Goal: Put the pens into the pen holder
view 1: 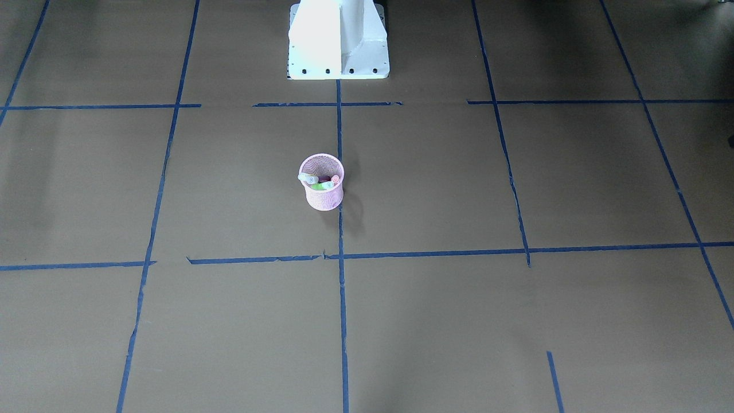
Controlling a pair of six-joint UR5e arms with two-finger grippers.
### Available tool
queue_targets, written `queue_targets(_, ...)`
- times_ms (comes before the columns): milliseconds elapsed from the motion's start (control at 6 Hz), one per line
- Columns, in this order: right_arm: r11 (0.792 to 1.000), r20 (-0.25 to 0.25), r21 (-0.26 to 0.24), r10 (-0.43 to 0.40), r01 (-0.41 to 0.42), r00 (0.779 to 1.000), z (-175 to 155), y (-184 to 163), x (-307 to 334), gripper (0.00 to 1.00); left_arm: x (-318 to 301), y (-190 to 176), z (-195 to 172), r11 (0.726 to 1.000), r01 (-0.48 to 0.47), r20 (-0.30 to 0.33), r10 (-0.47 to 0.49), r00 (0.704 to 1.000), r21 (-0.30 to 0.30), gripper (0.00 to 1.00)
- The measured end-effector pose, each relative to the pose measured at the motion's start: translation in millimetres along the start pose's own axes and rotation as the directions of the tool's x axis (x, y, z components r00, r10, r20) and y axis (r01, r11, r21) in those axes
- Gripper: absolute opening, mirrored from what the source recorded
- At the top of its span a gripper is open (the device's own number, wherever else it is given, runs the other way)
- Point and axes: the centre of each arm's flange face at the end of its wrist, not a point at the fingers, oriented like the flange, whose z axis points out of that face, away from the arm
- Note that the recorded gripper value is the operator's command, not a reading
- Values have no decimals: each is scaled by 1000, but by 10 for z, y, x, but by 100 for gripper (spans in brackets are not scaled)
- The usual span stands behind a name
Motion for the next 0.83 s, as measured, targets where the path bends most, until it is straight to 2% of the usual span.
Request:
queue_targets(500,998,4,-8,70,-70,998,42,144,73,100,-282,413,165,999,24,7,-24,1000,-31,100)
queue_targets(833,997,3,-8,78,-78,997,44,144,78,100,-324,453,202,999,22,10,-22,1000,-30,100)
